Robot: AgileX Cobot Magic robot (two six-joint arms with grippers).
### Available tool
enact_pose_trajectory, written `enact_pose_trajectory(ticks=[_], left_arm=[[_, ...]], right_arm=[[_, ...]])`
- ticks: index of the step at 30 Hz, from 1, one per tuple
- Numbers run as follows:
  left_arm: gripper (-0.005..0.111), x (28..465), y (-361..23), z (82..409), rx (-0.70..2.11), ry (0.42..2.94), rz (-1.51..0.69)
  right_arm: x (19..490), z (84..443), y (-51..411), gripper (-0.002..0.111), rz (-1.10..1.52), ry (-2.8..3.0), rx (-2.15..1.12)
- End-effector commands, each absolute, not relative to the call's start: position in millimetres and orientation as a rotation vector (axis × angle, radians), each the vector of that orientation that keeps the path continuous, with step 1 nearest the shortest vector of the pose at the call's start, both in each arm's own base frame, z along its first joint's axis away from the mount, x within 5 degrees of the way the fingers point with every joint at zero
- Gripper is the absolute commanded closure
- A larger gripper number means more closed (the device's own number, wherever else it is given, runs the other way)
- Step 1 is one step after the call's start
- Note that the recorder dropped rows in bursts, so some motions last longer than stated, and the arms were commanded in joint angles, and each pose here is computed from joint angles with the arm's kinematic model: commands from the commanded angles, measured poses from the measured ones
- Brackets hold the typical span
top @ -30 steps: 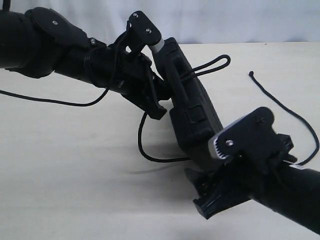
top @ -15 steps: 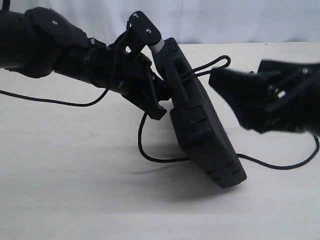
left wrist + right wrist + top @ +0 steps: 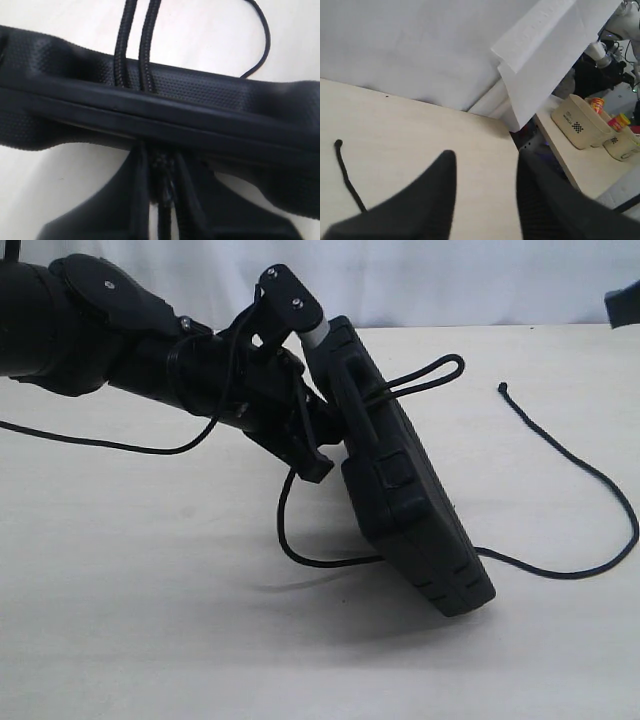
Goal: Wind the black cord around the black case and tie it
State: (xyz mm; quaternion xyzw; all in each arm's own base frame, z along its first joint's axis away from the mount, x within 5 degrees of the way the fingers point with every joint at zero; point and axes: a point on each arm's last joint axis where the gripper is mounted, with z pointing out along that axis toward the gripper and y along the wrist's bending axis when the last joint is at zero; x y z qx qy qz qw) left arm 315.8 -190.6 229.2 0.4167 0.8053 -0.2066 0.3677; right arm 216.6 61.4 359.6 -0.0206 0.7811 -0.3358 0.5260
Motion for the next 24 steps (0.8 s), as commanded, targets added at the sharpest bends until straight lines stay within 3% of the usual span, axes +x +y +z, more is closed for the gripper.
enact_pose_trajectory(ticks=[1,4,5,6,8,9,11,14,21,24], left_arm=[[0.107,314.0,-193.9,232.6,1.074,2.060,-0.564],[0.107,313.6,-194.0,232.6,1.077,2.061,-0.568],[0.107,313.6,-194.0,232.6,1.077,2.061,-0.568],[0.107,313.6,-194.1,232.6,1.077,2.061,-0.569],[0.107,313.6,-194.1,232.6,1.077,2.061,-0.569],[0.107,313.4,-194.1,232.5,1.078,2.061,-0.571],[0.107,313.3,-194.2,232.5,1.079,2.061,-0.572],[0.107,312.4,-194.6,232.4,1.087,2.062,-0.583],[0.107,312.5,-194.6,232.4,1.086,2.062,-0.582],[0.107,312.5,-194.6,232.4,1.086,2.062,-0.581]], right_arm=[[216.8,372.1,71.1,0.100,-0.474,1.795,-0.053],[211.6,390.0,65.7,0.104,-0.082,1.698,0.085],[211.1,403.9,61.8,0.104,0.206,1.622,0.145],[212.2,409.5,64.1,0.104,0.332,1.596,0.119],[211.8,426.3,79.9,0.104,0.736,1.505,-0.276],[212.0,419.8,83.8,0.104,0.807,1.567,-0.465],[227.0,392.7,67.5,0.104,0.706,2.010,-0.704],[272.3,369.1,12.1,0.104,0.253,2.370,0.050],[289.3,329.1,37.8,0.102,0.386,2.522,-0.030],[296.7,314.5,52.8,0.090,0.419,2.576,-0.080]])
